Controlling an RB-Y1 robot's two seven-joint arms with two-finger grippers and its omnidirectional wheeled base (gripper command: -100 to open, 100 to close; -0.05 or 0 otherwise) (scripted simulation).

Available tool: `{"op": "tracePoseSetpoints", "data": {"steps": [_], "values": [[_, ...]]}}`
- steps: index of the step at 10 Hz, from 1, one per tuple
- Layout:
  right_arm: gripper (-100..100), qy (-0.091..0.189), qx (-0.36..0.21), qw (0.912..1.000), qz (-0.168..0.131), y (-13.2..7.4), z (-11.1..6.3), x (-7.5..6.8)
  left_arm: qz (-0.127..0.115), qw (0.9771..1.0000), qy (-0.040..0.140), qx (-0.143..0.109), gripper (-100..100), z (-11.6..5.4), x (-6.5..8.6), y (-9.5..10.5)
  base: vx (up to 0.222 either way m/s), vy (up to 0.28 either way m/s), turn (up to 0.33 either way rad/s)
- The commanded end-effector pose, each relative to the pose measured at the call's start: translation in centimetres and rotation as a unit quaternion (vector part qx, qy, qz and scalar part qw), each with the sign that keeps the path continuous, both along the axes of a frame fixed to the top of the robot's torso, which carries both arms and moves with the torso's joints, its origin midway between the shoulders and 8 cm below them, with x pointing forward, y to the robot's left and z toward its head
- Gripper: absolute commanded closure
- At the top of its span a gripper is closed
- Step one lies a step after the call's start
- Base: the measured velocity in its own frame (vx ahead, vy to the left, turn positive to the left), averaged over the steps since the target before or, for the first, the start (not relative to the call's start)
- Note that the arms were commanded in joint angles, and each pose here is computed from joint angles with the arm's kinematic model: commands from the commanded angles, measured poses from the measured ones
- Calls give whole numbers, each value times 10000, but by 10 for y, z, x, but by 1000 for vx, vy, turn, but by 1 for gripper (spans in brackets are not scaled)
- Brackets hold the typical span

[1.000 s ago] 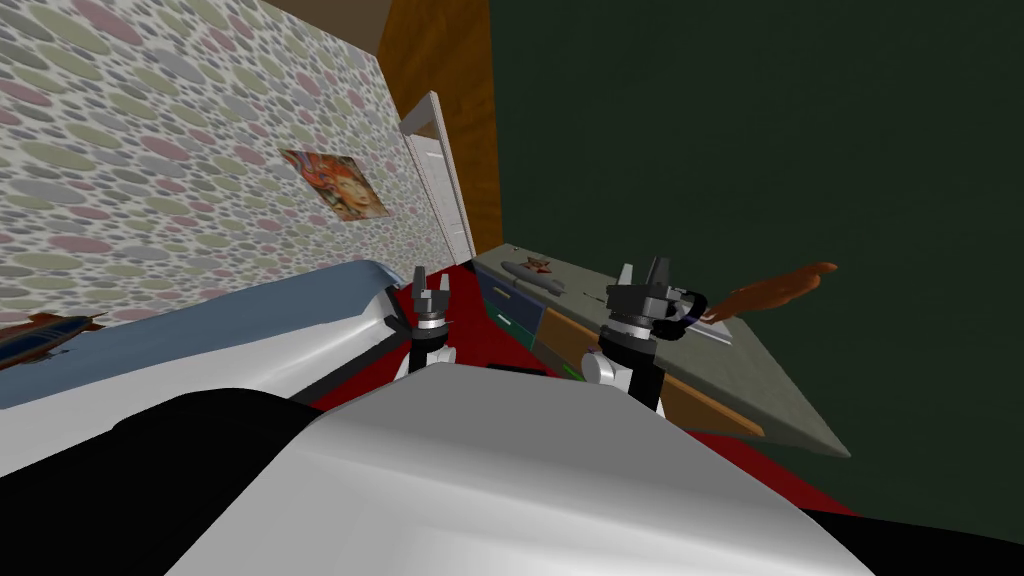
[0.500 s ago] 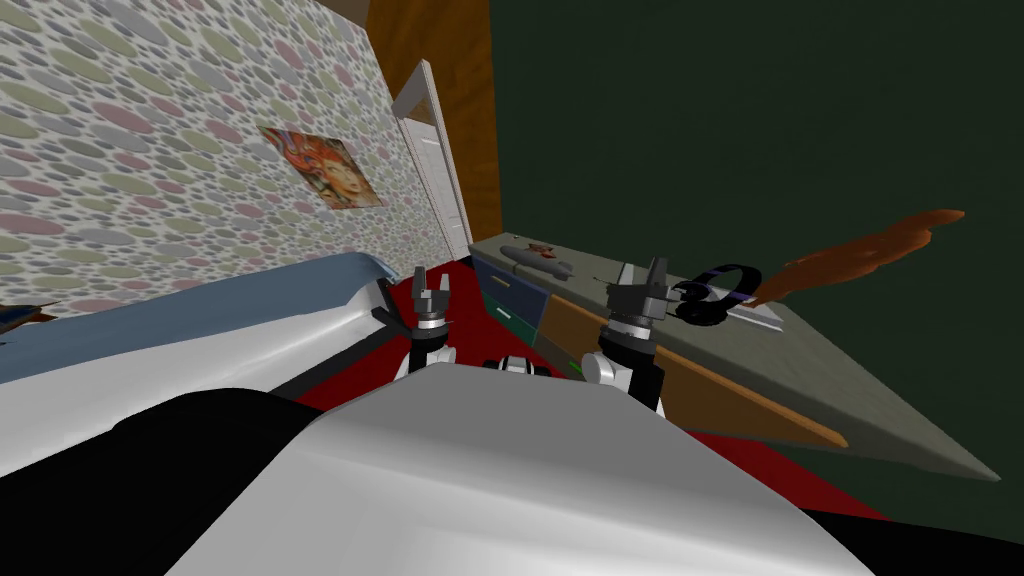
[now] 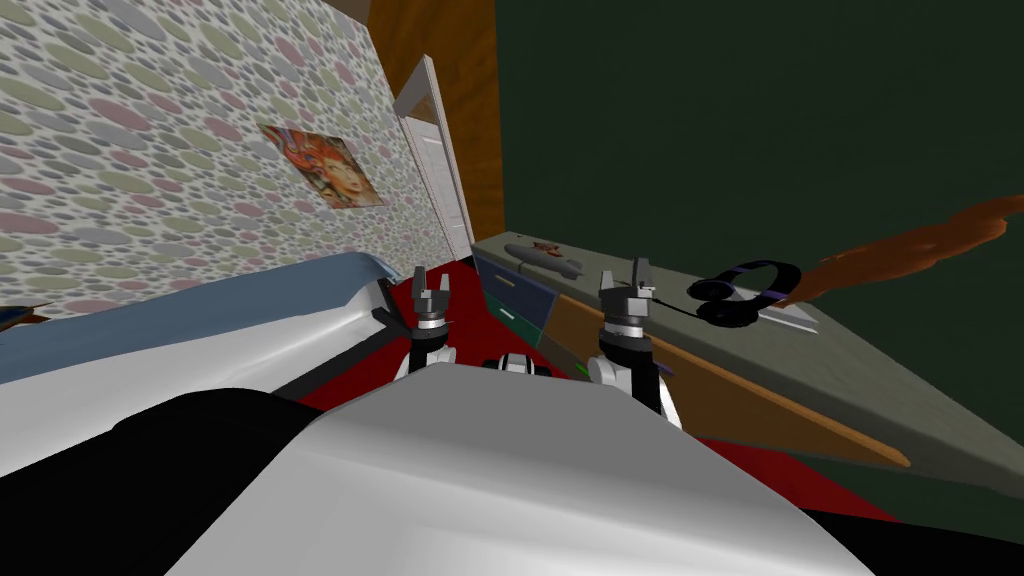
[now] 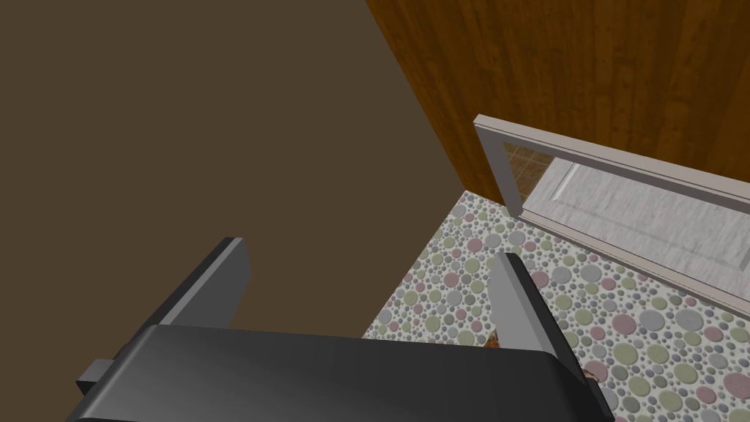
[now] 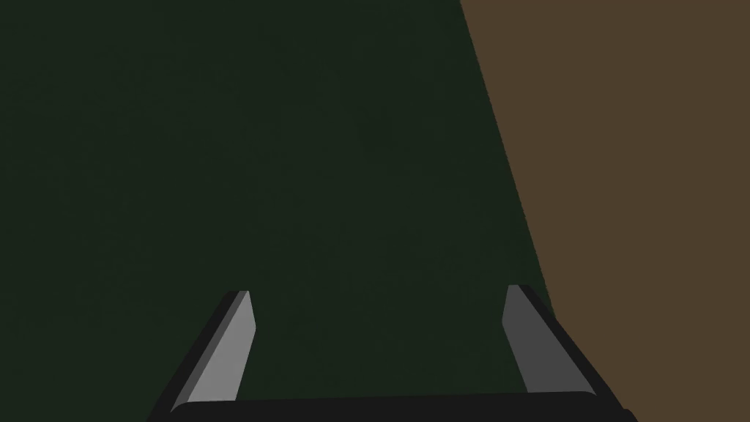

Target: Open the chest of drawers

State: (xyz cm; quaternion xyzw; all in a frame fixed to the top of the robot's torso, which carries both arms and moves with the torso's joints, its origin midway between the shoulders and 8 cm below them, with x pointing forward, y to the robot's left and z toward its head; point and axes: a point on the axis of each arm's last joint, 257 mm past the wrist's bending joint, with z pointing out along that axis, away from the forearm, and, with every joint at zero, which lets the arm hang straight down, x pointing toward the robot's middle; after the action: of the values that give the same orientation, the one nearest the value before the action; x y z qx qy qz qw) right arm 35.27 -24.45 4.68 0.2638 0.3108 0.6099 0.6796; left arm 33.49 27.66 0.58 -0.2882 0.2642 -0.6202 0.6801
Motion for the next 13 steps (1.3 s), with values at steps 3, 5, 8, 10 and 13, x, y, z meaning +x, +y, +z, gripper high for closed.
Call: {"op": "tracePoseSetpoints", "data": {"steps": [3, 5, 8, 10, 13], "values": [[-100, 560, -1366, 9874, -565, 1, -38, 23, 0, 10000, 0, 0, 0, 0, 0, 0, 34, 118, 5], [-100, 723, -1787, 9782, -777, -1, -50, 30, 0, 10000, 0, 1, 0, 0, 0, 0, 29, 77, 7], [-100, 888, -2250, 9649, -1019, -4, -63, 37, 0, 10000, 0, 0, 0, 0, 0, 0, 24, 93, 4], [-100, 1056, -2668, 9497, -1256, -9, -77, 44, 0, 10000, 0, 0, 0, 0, 0, 0, 60, 93, 9], [-100, 1409, -3383, 9146, -1707, -25, -105, 57, 0, 10000, 0, 0, 0, 0, 0, 0, 34, 115, 13]]}}
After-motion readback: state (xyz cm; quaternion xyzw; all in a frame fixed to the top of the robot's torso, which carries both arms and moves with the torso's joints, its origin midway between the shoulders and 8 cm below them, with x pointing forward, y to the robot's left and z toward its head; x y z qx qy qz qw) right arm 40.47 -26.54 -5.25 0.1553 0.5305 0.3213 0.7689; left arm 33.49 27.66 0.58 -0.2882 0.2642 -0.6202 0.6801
